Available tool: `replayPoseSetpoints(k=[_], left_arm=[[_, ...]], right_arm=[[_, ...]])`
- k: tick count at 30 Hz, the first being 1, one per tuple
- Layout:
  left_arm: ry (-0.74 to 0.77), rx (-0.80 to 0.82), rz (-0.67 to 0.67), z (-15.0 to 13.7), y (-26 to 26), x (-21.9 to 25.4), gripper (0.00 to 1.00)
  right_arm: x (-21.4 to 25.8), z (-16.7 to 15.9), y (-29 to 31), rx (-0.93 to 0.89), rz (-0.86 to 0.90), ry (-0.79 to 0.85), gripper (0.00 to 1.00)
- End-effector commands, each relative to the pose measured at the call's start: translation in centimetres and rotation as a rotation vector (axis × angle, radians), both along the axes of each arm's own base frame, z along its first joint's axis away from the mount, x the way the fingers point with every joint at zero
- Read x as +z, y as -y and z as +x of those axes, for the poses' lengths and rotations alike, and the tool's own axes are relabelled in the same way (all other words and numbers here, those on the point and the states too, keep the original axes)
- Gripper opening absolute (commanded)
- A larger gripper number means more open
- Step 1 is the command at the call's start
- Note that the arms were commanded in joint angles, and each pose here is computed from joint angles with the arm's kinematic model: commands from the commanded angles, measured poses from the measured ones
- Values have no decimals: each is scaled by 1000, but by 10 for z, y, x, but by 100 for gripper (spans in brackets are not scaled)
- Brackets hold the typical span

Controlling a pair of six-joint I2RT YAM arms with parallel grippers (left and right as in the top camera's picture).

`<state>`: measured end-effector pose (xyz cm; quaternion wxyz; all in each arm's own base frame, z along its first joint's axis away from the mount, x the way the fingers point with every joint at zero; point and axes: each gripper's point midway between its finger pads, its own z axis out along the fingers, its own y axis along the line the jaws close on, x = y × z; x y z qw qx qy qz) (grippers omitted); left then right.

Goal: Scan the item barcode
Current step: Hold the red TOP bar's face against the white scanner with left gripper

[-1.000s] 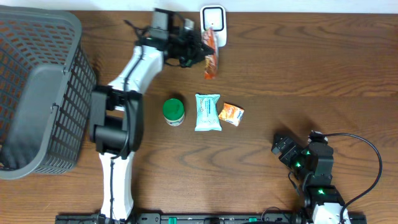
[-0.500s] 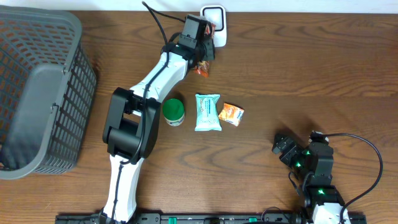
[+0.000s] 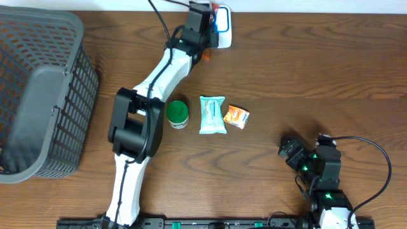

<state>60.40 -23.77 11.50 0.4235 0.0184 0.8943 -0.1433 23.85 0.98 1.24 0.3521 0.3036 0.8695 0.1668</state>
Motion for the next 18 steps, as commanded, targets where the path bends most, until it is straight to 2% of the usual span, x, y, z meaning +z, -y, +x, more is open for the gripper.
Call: replayPoseSetpoints(k=[1, 8, 18], left_arm=[[4, -35, 2, 14, 11, -2, 7], [-70, -40, 27, 13, 11, -16, 7], [-111, -105, -30, 3, 26, -18, 7]], right_arm=[[-45, -40, 5, -36, -21, -177, 99], [-45, -40, 8, -47, -34, -177, 99], [-45, -40, 8, -47, -33, -177, 99]])
